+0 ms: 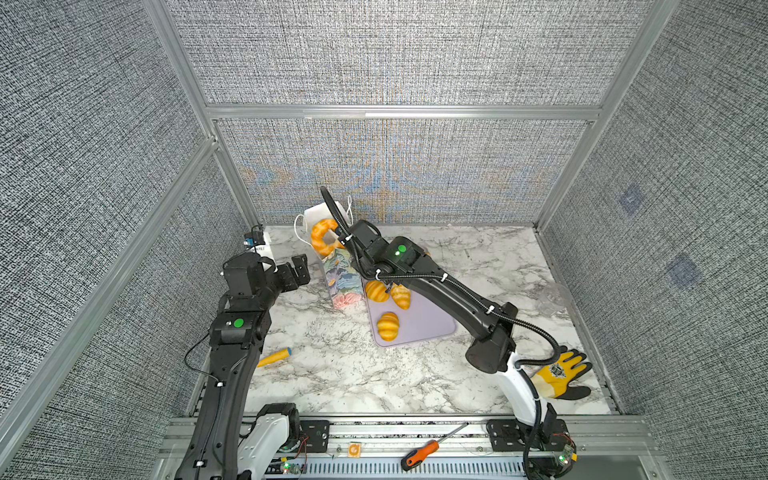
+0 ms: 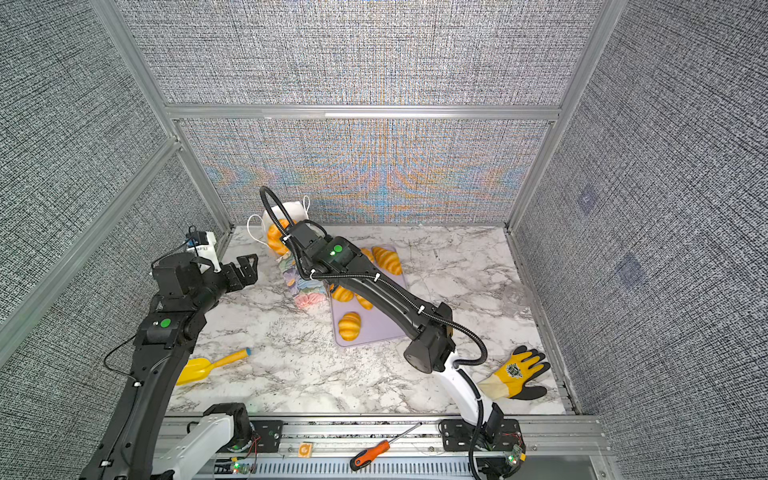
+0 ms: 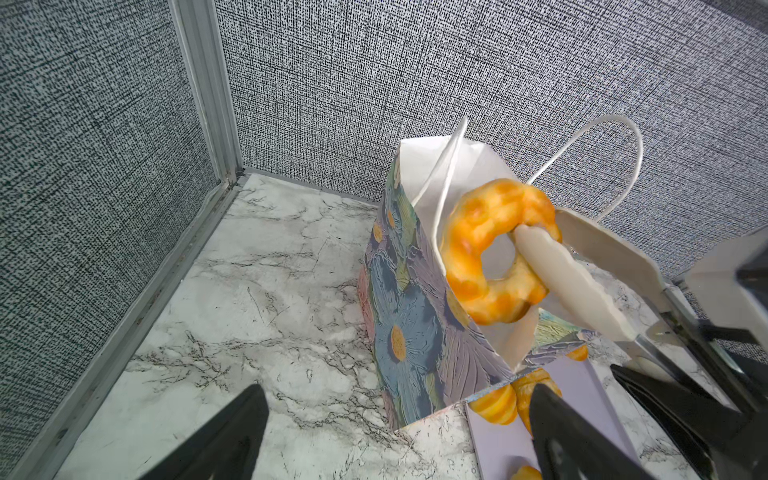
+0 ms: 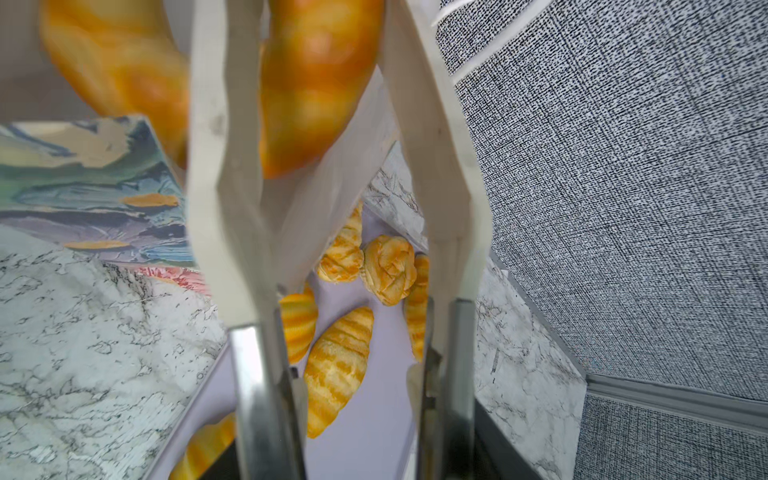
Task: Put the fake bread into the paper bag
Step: 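Open the tongs to drop the ring bread into the bag, then withdraw the tongs from the bag back over the tray with the right gripper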
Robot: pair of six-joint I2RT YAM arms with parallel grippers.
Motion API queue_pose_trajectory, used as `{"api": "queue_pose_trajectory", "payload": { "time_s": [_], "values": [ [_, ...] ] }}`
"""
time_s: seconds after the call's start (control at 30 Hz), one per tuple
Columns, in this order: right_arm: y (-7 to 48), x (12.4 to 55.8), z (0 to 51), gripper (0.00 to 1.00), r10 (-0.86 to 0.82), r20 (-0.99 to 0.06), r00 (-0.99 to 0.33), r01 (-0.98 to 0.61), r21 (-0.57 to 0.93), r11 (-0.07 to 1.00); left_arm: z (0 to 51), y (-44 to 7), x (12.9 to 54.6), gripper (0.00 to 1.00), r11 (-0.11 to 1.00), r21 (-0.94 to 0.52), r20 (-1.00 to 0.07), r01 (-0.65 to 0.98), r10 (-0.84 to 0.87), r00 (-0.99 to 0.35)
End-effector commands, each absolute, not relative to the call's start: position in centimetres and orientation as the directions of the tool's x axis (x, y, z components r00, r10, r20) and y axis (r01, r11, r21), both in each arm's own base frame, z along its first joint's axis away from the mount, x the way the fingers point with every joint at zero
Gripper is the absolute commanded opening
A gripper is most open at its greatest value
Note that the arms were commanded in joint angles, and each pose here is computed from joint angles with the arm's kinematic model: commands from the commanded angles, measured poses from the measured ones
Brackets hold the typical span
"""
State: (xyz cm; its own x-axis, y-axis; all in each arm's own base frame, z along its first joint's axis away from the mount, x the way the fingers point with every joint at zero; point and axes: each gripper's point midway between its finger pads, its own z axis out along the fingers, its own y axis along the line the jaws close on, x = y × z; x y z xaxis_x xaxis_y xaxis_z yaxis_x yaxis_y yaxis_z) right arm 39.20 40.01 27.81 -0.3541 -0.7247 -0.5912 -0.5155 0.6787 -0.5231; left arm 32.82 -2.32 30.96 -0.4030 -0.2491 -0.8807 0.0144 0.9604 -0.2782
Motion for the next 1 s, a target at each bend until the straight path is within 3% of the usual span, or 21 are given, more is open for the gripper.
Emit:
{"api": "queue_pose_trajectory", "payload": {
  "time_s": [0.0,0.13,0.97],
  "values": [
    [39.2,39.0,28.8,0.56,-0.728,-0.586,-0.355,-0.5,-0.539,0.678,30.9,-2.4,32.7,0.99,0.961,-0.275,-0.881,0.02,-0.243,-0.406],
    [38.9,38.6,29.0,0.62,-0.73,-0.583,-0.357,-0.506,-0.536,0.676,31.0,-2.4,32.6,0.99,0.961,-0.275,-0.881,0.021,-0.243,-0.405],
    [37.5,36.2,33.2,0.62,-0.676,-0.671,-0.305,-0.534,-0.468,0.704,31.0,-2.7,31.8,0.99,0.963,-0.265,-0.892,0.05,-0.225,-0.393]
  ]
}}
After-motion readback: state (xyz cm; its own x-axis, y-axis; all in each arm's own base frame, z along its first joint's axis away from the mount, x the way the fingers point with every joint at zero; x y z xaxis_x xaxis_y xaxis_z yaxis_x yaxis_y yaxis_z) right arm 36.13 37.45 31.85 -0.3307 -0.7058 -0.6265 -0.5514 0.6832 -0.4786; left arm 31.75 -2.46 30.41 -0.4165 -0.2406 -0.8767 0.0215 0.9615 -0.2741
